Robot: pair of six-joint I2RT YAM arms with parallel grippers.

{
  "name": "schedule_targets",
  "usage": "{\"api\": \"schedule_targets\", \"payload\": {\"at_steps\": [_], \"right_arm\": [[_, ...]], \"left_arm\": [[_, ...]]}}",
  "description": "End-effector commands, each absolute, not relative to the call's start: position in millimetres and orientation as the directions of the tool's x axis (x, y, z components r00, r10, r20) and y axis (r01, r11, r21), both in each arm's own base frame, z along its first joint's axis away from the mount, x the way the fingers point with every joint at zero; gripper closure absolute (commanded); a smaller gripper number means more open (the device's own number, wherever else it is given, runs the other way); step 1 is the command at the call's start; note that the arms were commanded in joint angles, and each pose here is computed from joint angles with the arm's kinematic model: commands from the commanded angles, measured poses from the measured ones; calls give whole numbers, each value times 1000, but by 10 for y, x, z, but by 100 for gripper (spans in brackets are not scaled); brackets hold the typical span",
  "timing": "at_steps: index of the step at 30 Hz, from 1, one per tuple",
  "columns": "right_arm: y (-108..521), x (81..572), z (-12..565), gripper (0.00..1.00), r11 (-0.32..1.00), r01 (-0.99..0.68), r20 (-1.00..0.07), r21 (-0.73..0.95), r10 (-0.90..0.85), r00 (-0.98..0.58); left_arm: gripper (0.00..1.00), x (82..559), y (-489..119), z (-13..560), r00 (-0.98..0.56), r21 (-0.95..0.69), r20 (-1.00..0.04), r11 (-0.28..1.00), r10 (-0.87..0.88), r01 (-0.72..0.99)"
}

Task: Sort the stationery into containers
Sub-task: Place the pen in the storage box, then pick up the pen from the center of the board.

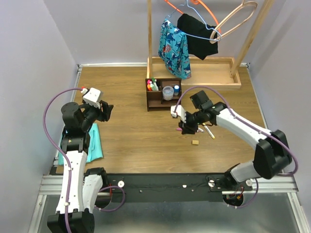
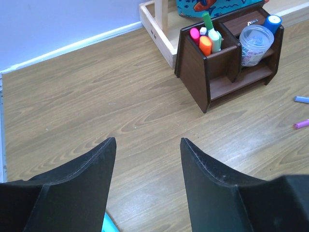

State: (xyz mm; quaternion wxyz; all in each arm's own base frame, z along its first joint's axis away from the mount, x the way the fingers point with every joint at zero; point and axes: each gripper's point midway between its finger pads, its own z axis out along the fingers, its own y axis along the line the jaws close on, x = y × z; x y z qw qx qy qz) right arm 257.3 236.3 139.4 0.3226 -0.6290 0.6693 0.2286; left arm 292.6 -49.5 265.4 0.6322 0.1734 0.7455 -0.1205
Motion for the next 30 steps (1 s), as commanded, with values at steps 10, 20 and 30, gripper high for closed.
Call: {"api": "schedule_targets", "payload": {"at_steps": [10, 20, 30], "right_arm": [[1960, 2670, 613, 55, 106, -990, -485, -88, -873, -51], [2100, 2972, 392, 55, 127, -987, -475, -99, -878, -65], [2176, 2985, 185, 55, 108, -993, -468, -53, -881, -71]], "left_arm": [[35, 2851, -542, 2611, -152, 11, -985, 902, 84, 432], [35, 2821, -458, 2526, -190, 7, -977, 912, 93, 410], [35, 2899, -384, 2484, -208, 1, -974, 920, 90, 391]]}}
